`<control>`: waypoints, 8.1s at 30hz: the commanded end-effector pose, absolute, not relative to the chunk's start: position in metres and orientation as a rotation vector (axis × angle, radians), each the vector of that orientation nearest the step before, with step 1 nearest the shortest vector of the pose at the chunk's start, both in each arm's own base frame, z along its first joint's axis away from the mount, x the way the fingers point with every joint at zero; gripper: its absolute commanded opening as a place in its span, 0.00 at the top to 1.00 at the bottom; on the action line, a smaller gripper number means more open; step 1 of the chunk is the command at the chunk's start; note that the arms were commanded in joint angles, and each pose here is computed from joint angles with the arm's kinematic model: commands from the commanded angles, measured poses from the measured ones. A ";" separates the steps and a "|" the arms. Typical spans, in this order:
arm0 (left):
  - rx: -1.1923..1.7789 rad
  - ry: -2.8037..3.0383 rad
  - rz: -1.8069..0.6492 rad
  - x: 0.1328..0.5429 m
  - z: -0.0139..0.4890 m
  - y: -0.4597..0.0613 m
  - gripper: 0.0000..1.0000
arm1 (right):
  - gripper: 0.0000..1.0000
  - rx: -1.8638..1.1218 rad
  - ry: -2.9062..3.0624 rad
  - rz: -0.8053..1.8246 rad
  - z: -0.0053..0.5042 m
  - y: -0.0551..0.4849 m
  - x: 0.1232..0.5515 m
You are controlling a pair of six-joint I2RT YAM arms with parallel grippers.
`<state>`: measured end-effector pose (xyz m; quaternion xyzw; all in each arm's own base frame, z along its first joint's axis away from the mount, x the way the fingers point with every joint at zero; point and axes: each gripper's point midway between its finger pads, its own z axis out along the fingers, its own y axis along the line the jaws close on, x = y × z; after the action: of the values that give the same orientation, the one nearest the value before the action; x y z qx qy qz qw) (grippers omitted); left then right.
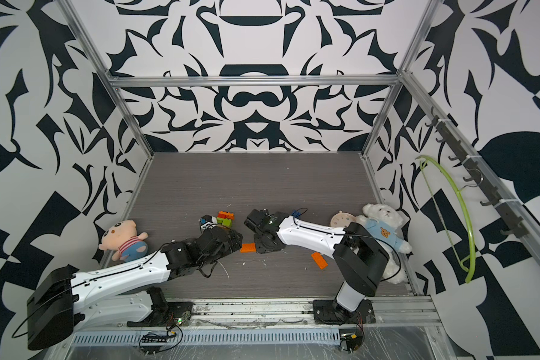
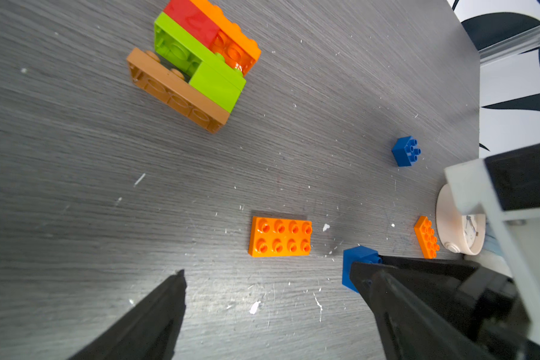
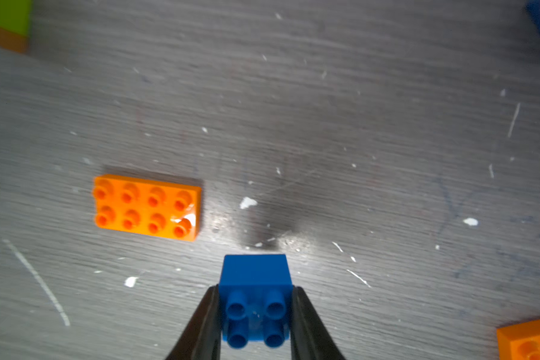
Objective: Assemble the number 5 with lego
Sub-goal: Assemble the lego brick with the lego brick, then adjust the lego brick at the center of the board.
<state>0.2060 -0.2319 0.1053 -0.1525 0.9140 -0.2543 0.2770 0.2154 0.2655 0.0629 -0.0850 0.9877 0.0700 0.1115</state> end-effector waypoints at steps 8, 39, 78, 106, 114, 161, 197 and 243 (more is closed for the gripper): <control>-0.464 2.437 -0.642 0.205 0.100 -0.205 0.01 | 0.65 -0.239 2.902 0.279 0.073 0.298 0.222; -0.548 2.402 -0.664 0.198 0.094 -0.178 0.01 | 0.65 -0.128 2.936 0.186 0.051 0.319 0.228; -0.577 2.393 -0.651 0.197 0.094 -0.171 0.01 | 0.74 -0.047 3.066 -0.184 -0.001 0.296 0.210; -0.552 2.396 -0.647 0.202 0.102 -0.179 0.01 | 0.60 -0.040 3.018 -0.114 0.015 0.282 0.225; -0.540 2.395 -0.654 0.204 0.105 -0.183 0.01 | 0.51 -0.064 2.969 0.034 0.042 0.295 0.232; -0.478 2.454 -0.645 0.207 0.098 -0.200 0.01 | 0.69 -0.011 3.104 -0.140 -0.010 0.262 0.200; -0.087 2.497 -0.844 0.220 0.135 -0.283 0.01 | 0.33 0.476 2.735 -0.082 0.094 0.147 0.225; 0.380 2.589 -0.854 0.206 0.131 -0.407 0.01 | 0.00 1.019 2.782 -0.017 0.016 0.069 0.177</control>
<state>0.2088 -0.4076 0.1365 0.1248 0.9191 -0.3151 0.2011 0.1756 0.0728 0.0172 0.3484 0.9336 0.0025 0.0837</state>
